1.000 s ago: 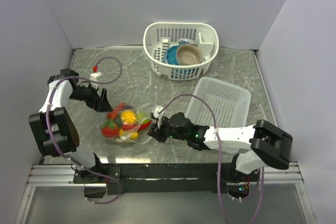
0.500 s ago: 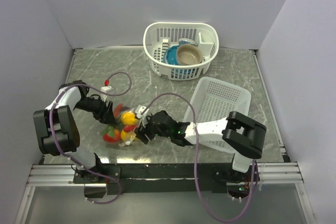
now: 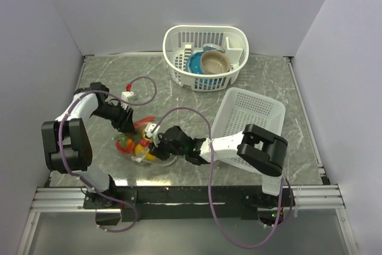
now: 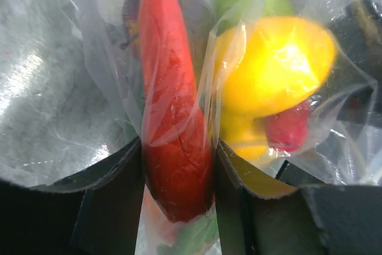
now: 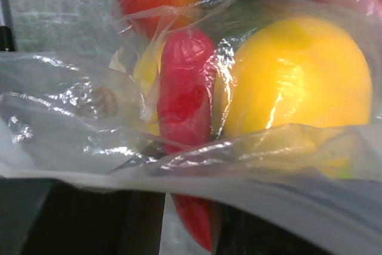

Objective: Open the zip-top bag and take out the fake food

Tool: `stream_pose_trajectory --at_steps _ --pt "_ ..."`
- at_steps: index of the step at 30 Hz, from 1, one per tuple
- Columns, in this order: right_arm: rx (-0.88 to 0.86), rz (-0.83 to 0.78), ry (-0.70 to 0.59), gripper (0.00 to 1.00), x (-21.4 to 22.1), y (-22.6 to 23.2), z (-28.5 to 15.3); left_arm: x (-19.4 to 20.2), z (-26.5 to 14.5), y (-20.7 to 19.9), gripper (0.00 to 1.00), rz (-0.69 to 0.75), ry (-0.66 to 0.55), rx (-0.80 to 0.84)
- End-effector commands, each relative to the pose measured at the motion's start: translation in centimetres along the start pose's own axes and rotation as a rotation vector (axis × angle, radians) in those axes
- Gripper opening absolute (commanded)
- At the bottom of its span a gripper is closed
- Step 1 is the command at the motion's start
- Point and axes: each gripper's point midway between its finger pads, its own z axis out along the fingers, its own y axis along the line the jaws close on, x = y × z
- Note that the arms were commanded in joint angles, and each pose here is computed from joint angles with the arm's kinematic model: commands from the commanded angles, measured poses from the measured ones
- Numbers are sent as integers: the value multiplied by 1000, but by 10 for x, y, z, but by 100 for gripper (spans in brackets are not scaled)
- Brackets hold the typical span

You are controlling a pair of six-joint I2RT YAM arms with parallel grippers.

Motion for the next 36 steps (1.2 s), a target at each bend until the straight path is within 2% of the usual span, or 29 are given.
stream_pose_trajectory --at_steps 1,3,6,7,8,9,10,16,20,26,30,33,36 --pt "25 22 -27 26 -6 -4 -13 -32 -16 -9 1 -8 -63 0" --pt "43 28 -33 24 -8 -6 -26 -47 -29 -12 1 21 -93 -31" --pt "65 37 -55 24 -14 -9 -42 -60 -42 -20 9 46 -128 -56" --pt "69 36 -62 24 -16 -9 -44 -59 -44 -25 33 42 -126 -50" --pt "70 34 -63 23 -17 -9 -46 -60 -46 -29 66 43 -132 -48" --pt "69 60 -70 23 -20 -8 -47 -57 -45 -31 89 48 -126 -44" --pt "69 64 -72 23 -21 -7 -47 -52 -44 -35 99 40 -111 -31" --pt "44 83 -62 19 -22 -3 -41 2 -20 -19 99 -27 14 -62" --pt "53 100 -29 15 -18 -3 -51 7 -36 13 99 -49 -34 -181" --pt "159 121 -43 21 -22 -16 -102 -3 -87 40 99 -74 -119 -232" --pt "202 136 -95 23 -45 -22 -127 5 -91 37 99 -90 -132 -187" --pt "228 133 -139 22 -66 -26 -144 13 -71 23 99 -99 -138 -103" --pt "359 137 -179 22 -82 -48 -168 21 -48 -1 99 -109 -114 -4"
